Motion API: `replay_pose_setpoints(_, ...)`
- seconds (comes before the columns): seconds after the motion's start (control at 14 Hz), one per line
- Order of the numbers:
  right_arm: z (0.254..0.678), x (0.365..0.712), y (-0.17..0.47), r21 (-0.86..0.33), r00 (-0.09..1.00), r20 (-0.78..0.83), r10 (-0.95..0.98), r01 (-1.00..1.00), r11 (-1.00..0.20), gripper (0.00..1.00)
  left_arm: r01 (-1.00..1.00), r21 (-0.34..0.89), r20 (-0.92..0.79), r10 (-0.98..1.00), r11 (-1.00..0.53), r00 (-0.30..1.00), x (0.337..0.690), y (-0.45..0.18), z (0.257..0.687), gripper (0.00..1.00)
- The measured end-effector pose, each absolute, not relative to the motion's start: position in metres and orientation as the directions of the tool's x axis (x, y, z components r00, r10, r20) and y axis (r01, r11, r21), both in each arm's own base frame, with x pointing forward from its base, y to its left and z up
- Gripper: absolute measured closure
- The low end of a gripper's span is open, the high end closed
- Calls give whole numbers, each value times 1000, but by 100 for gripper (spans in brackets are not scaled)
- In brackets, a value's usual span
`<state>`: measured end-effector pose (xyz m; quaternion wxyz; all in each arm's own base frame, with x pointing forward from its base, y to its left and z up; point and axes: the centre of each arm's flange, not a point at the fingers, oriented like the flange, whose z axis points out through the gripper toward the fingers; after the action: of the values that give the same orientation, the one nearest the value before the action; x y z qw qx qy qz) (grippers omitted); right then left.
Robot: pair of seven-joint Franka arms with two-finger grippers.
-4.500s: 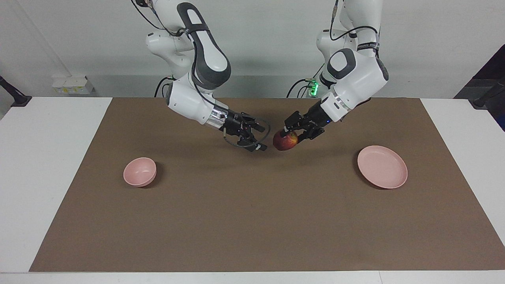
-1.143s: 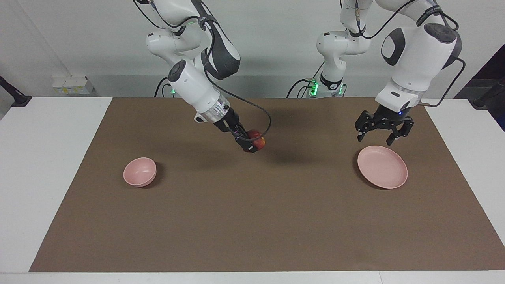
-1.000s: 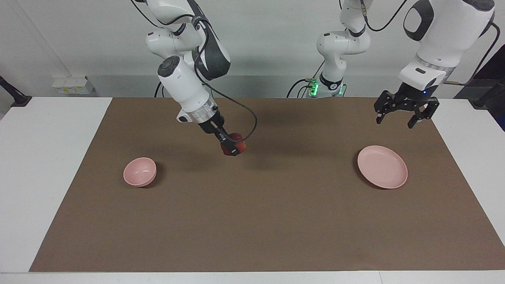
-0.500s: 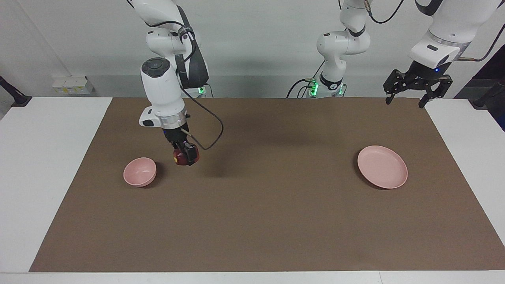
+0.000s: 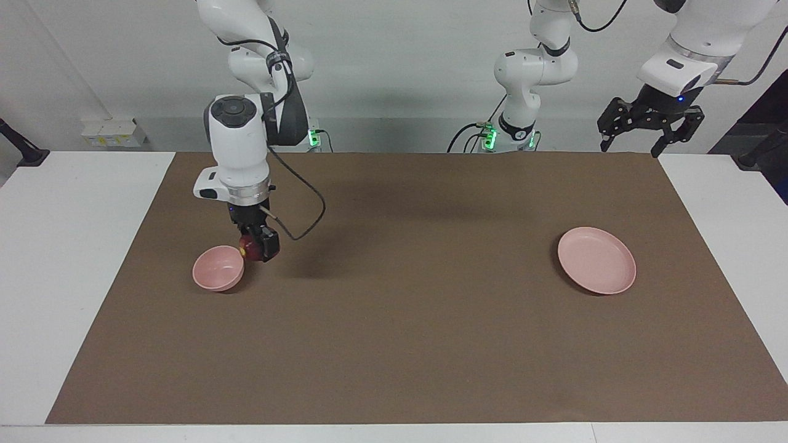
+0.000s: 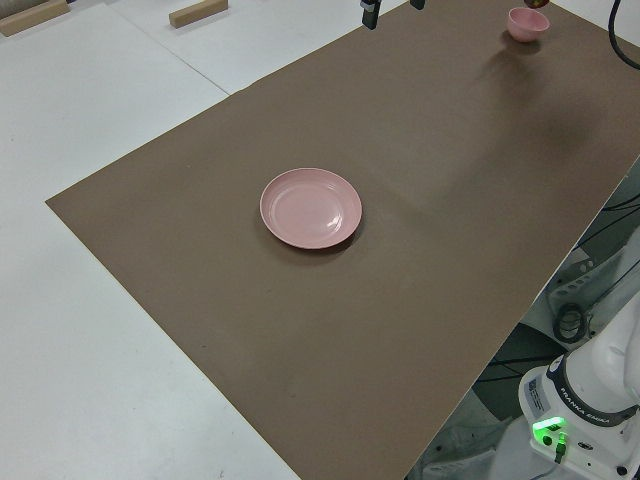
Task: Move apple from plate to bowl
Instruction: 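Carry the apple with the right gripper and lower it into the bowl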
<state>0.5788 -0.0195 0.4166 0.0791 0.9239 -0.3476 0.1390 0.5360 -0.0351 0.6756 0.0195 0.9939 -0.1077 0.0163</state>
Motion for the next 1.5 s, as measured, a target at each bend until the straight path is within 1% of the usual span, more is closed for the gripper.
replay_pose_setpoints(0.14,398,567,-43,30,715,320,-621,-663,-748,23,-216,35,37,-215,-976,976,536,-36,676,0)
replay_pose_setpoints(0.29,371,554,-50,19,716,310,-625,-662,-749,23,-217,35,37,-216,-976,976,536,-36,676,0)
replay_pose_setpoints(0.43,357,547,-49,25,723,294,-625,-660,-751,23,-218,35,37,-216,-975,976,536,-37,676,0)
replay_pose_setpoints(0.79,336,551,-51,1,724,291,-625,-654,-757,23,-219,35,37,-217,-975,975,536,-37,676,0)
replay_pose_setpoints(0.93,335,559,-52,-8,722,296,-625,-653,-757,22,-219,35,37,-218,-975,975,536,-37,676,0)
replay_pose_setpoints(1.07,339,566,-53,-17,717,304,-627,-654,-756,19,-219,35,37,-218,-975,975,536,-38,676,0)
replay_pose_setpoints(1.14,341,568,-53,-21,715,309,-627,-654,-756,12,-219,35,38,-218,-975,975,536,-38,676,0)
replay_pose_setpoints(1.21,344,571,-53,-25,713,314,-626,-653,-757,2,-219,35,38,-218,-975,975,536,-38,676,0)
replay_pose_setpoints(1.29,347,573,-53,-28,713,319,-625,-652,-758,0,-219,35,38,-218,-975,975,536,-38,676,0)
replay_pose_setpoints(1.5,357,579,-51,-5,717,305,-627,-657,-754,0,-220,35,38,-219,-975,975,536,-38,676,0)
